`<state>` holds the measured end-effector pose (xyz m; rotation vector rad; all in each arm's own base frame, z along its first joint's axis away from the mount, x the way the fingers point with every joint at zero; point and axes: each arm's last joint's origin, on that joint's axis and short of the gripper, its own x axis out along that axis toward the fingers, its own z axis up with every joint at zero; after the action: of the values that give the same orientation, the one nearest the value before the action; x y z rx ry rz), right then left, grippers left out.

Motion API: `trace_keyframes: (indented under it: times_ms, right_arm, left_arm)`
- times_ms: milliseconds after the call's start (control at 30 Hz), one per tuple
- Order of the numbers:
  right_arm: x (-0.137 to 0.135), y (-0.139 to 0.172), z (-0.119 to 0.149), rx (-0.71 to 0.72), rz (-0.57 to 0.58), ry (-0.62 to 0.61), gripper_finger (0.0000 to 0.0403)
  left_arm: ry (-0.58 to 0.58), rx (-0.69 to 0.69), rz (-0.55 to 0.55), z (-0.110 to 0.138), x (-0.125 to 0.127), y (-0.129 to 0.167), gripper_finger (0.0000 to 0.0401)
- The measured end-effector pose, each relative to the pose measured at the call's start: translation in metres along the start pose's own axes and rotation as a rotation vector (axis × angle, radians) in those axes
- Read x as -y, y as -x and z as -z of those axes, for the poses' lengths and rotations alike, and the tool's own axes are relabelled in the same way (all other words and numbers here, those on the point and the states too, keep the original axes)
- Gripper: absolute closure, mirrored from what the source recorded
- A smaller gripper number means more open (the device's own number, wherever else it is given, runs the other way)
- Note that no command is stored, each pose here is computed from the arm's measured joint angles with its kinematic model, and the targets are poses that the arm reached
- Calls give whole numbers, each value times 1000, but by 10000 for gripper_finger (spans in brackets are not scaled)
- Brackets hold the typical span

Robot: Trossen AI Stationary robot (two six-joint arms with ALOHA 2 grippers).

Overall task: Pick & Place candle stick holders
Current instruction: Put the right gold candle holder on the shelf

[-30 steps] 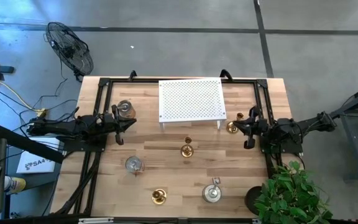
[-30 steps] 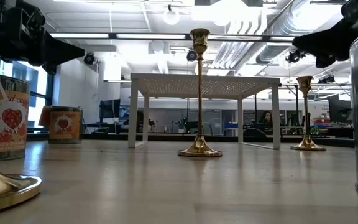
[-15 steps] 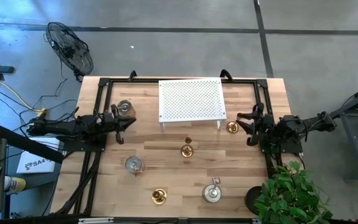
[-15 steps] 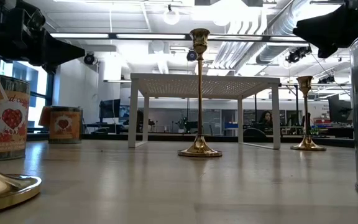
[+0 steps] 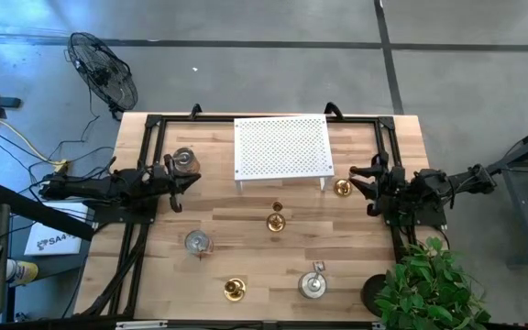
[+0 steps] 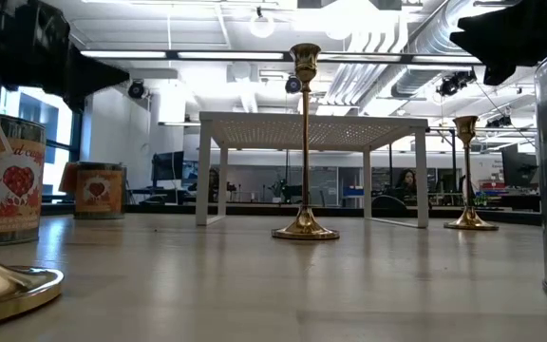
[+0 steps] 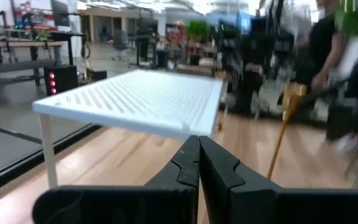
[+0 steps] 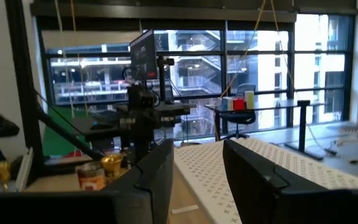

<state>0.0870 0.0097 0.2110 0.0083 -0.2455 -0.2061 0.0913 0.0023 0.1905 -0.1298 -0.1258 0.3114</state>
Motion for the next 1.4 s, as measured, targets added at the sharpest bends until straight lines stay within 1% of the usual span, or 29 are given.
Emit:
trace_keyframes:
  times_ms: [100, 233, 333, 467, 567, 633, 767, 867, 933, 1000, 1100, 1200, 1267, 1400]
  right_arm:
    - [0, 0, 0, 1, -14, 23, 269]
    - [-1, 0, 2, -13, -24, 14, 269]
    - [-2, 0, 2, -18, -49, 13, 268]
    - [-2, 0, -1, -14, -61, 25, 268]
    - [1, 2, -15, -47, -49, 47, 268]
    - [4, 4, -27, -83, -28, 59, 267]
    - [9, 9, -53, -177, -19, 46, 267]
    - [11, 11, -69, -246, -8, -42, 268]
    - [11, 11, -80, -289, -26, -101, 270]
    - [11, 11, -88, -347, -35, -132, 273]
    - [10, 9, -91, -459, -23, -143, 273]
    - [8, 3, -87, -576, 29, -119, 273]
    - [5, -2, -83, -643, 48, -99, 273]
    - [-1, -13, -81, -744, 55, -57, 274]
  left_arm:
    - [99, 36, 1, -16, 0, 3, 390]
    - [166, 6, 71, -28, 3, 4, 344]
    - [176, 3, 114, -33, 4, 5, 298]
    - [187, 5, 121, -34, 5, 3, 239]
    - [185, 46, 127, -38, 6, 2, 207]
    - [167, 71, 130, -41, 7, 2, 193]
    - [158, 111, 136, -45, 7, 3, 181]
    - [155, 110, 135, -45, 7, 3, 181]
    - [155, 109, 134, -45, 7, 3, 180]
    - [147, 110, 118, -45, 6, 3, 180]
    - [119, 120, 27, -45, 4, 2, 180]
    - [118, 126, -69, -44, 1, 2, 180]
    - [116, 122, -83, -44, 1, 2, 180]
    - [115, 121, -65, -44, 1, 2, 180]
